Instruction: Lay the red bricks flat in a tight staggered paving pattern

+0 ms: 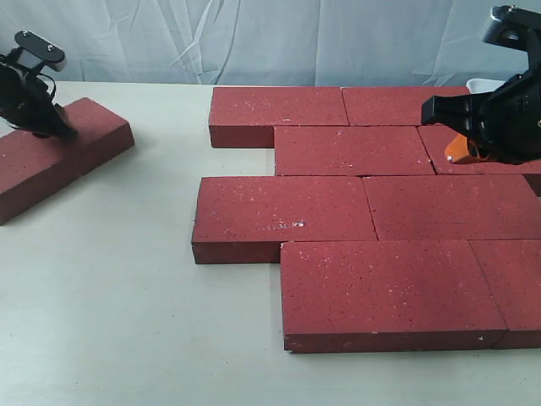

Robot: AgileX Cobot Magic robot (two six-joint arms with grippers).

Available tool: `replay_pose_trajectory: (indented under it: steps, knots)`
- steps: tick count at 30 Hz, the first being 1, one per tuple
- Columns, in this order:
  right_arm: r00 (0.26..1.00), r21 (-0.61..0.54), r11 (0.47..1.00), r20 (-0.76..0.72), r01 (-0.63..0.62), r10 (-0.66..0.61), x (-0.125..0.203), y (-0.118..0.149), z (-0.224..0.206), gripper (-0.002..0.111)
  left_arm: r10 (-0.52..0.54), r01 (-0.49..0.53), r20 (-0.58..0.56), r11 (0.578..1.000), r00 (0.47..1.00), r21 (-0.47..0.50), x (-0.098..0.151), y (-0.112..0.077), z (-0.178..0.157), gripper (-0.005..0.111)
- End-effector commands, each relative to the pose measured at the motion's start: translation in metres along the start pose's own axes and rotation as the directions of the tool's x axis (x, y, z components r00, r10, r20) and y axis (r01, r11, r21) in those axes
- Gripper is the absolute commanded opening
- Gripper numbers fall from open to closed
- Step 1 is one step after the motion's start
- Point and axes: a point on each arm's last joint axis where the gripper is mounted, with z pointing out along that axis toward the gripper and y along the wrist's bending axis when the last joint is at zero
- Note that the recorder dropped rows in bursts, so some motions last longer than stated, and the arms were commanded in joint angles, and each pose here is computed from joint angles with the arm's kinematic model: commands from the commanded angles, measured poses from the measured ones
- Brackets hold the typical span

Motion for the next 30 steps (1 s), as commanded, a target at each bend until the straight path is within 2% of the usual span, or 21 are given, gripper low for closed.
replay_pose_trajectory:
  steps: [1,6,10,11,13,15,17,19,21,24,26,30]
  knots:
    - [1.000,0.000,1.000,0.018,-0.002,0.002,-0.001,-0.001,-0.002,-0.001,0.121,-0.098,-0.052,0.939,0.991,0.329,0.014,-0.033,0.009,0.045]
    - [1.000,0.000,1.000,0.018,-0.002,0.002,-0.001,-0.001,-0.002,-0.001,0.278,-0.225,-0.025,0.824,0.960,0.521,0.021,-0.049,0.001,0.045]
    - [1.000,0.000,1.000,0.018,-0.002,0.002,-0.001,-0.001,-0.002,-0.001,0.405,-0.367,0.067,0.733,0.912,0.573,0.022,-0.054,-0.002,0.045]
    - [1.000,0.000,1.000,0.018,-0.002,0.002,-0.001,-0.001,-0.002,-0.001,0.420,-0.388,0.081,0.724,0.904,0.570,0.021,-0.055,-0.002,0.045]
    - [1.000,0.000,1.000,0.018,-0.002,0.002,-0.001,-0.001,-0.002,-0.001,0.470,-0.465,0.140,0.701,0.872,0.541,0.019,-0.054,-0.001,0.045]
    - [1.000,0.000,1.000,0.018,-0.002,0.002,-0.001,-0.001,-0.002,-0.001,0.491,-0.497,0.149,0.724,0.859,0.479,0.016,-0.049,0.002,0.045]
    - [1.000,0.000,1.000,0.018,-0.002,0.002,-0.001,-0.001,-0.002,-0.001,0.542,-0.559,0.165,0.728,0.824,0.398,0.013,-0.043,0.005,0.045]
    - [1.000,0.000,1.000,0.018,-0.002,0.002,-0.001,-0.001,-0.002,-0.001,0.638,-0.662,0.186,0.692,0.747,0.287,0.009,-0.036,0.008,0.045]
    - [1.000,0.000,1.000,0.018,-0.002,0.002,-0.001,-0.001,-0.002,-0.001,0.695,-0.723,0.199,0.657,0.691,0.215,0.006,-0.033,0.010,0.045]
    - [1.000,0.000,1.000,0.018,-0.002,0.002,-0.001,-0.001,-0.002,-0.001,0.760,-0.796,0.241,0.589,0.604,0.138,-0.006,-0.040,0.012,0.045]
    - [1.000,0.000,1.000,0.018,-0.002,0.002,-0.001,-0.001,-0.002,-0.001,0.780,-0.815,0.241,0.568,0.577,0.111,-0.015,-0.050,0.015,0.045]
    - [1.000,0.000,1.000,0.018,-0.002,0.002,-0.001,-0.001,-0.002,-0.001,0.802,-0.842,0.257,0.528,0.539,0.116,-0.024,-0.068,0.018,0.045]
